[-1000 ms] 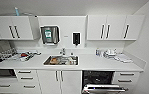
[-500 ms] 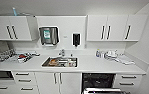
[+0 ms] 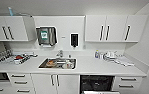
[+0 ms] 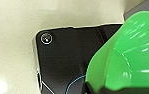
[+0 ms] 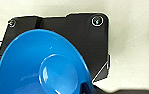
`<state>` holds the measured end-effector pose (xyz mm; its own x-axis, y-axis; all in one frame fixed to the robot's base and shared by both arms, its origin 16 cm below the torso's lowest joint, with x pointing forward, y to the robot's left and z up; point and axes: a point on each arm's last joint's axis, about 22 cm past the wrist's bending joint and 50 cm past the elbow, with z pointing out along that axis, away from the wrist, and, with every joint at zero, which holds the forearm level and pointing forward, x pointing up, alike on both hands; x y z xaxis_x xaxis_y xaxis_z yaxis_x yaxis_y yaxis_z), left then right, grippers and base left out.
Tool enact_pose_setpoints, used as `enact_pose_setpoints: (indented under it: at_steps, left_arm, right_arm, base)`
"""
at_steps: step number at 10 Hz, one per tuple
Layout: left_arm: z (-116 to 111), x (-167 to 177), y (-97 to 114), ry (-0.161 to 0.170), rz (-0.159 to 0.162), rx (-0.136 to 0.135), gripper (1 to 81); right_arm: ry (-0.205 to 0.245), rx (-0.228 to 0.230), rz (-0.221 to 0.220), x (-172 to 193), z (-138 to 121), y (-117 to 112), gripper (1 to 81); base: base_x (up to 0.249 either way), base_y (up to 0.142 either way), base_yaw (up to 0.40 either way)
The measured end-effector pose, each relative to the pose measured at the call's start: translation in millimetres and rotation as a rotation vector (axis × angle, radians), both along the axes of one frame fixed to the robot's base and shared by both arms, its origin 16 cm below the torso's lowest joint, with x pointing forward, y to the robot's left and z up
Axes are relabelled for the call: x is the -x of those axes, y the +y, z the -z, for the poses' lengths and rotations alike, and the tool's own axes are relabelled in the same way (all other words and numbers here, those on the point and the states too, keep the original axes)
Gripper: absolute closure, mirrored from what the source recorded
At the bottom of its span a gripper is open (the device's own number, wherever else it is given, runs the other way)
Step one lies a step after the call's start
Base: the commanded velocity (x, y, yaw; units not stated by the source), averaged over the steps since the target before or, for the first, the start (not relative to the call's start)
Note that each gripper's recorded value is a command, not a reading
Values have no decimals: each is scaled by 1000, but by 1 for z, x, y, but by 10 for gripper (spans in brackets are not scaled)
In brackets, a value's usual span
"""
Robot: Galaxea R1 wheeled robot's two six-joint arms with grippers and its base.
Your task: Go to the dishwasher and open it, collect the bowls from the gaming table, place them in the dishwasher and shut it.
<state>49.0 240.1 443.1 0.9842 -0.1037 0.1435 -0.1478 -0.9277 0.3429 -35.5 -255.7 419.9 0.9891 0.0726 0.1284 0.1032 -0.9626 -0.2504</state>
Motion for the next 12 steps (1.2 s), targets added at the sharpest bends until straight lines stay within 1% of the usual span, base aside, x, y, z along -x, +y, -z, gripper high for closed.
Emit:
enact_pose_setpoints:
  at_steps: [2, 4, 6, 9, 11, 12]
  left_arm:
    - [0, 2, -1, 4, 0, 1, 811]
    - [0, 0, -1, 1, 0, 2, 811]
    - [1, 6, 0, 8, 1, 0, 811]
    - [0, 0, -1, 0, -1, 2, 811]
    - [0, 3, 0, 6, 0, 0, 811]
    - [0, 1, -1, 2, 0, 2, 811]
  right_arm:
    - [4, 2, -1, 3, 0, -1, 811]
    - [6, 3, -1, 3, 0, -1, 811]
    - [10, 4, -1, 7, 0, -2, 811]
    - [4, 1, -1, 2, 0, 1, 811]
    - [7, 1, -1, 4, 0, 1, 811]
    - [9, 2, -1, 5, 0, 0, 811]
  base:
    - [92, -77, 0]
    - [92, 0, 0]
    - [91, 0, 0]
    - [91, 0, 0]
    - [92, 0, 0]
    - [95, 0, 0]
